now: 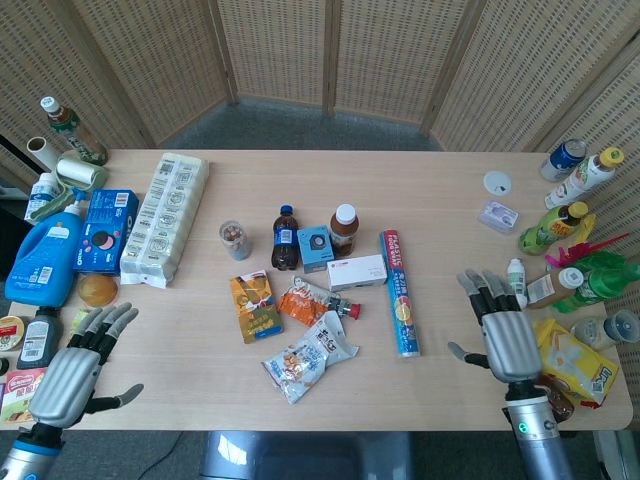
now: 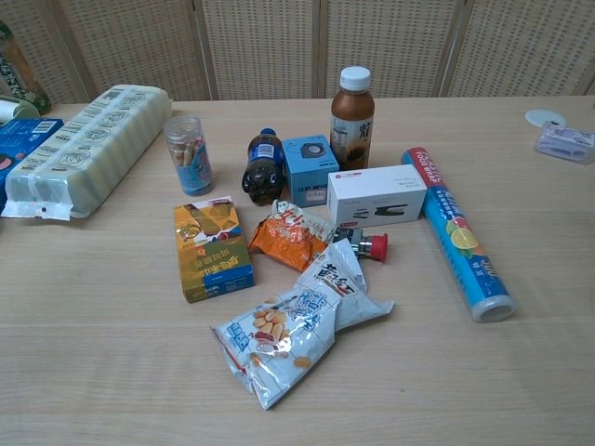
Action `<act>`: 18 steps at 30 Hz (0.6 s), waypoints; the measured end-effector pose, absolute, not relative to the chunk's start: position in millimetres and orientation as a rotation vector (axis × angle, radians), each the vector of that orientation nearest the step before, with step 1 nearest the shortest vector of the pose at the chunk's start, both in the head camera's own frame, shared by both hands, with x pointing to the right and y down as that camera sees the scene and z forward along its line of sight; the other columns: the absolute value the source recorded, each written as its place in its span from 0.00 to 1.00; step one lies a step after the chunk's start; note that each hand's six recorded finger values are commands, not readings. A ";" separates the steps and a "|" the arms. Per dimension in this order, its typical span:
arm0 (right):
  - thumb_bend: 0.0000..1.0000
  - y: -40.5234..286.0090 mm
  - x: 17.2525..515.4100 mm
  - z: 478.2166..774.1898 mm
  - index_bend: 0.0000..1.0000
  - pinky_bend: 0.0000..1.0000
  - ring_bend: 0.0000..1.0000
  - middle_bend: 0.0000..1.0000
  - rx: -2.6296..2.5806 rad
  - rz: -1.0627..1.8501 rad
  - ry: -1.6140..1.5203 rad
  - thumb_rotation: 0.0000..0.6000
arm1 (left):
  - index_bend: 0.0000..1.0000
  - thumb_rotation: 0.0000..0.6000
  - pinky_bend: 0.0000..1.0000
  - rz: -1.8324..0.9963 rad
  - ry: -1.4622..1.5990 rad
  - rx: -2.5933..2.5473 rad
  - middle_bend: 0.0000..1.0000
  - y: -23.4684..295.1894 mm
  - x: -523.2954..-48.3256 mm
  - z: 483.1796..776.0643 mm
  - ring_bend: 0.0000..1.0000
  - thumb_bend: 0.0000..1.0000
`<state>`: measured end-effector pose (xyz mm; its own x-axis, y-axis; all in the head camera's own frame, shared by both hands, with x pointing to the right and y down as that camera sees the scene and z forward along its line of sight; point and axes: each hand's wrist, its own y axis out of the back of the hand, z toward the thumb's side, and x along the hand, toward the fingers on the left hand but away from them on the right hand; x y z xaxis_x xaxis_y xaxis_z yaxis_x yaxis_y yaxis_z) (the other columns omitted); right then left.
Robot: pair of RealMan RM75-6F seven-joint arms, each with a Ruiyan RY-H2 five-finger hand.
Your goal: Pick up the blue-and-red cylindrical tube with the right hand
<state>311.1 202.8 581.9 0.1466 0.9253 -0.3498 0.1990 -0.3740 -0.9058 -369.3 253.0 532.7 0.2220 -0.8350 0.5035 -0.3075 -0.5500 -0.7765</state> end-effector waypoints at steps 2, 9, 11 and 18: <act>0.10 201.9 307.1 588.1 0.00 0.00 0.00 0.00 -1.709 1.285 -1.089 0.96 | 0.05 1.00 0.00 -1.311 1.044 -1.976 0.02 251.6 -369.1 533.5 0.00 0.22; 0.05 196.0 273.5 623.0 0.00 0.00 0.00 0.00 -1.730 1.317 -1.003 0.93 | 0.05 1.00 0.00 -1.314 1.026 -1.973 0.02 245.2 -368.9 535.7 0.00 0.22; 0.03 193.6 265.2 631.6 0.00 0.00 0.00 0.00 -1.729 1.323 -0.978 0.93 | 0.05 1.00 0.00 -1.311 1.021 -1.975 0.02 242.8 -367.7 536.5 0.00 0.22; 0.00 187.2 244.3 664.6 0.00 0.00 0.00 0.00 -1.713 1.383 -0.900 0.91 | 0.05 1.00 0.00 -1.315 1.010 -1.981 0.02 240.3 -365.9 539.8 0.00 0.22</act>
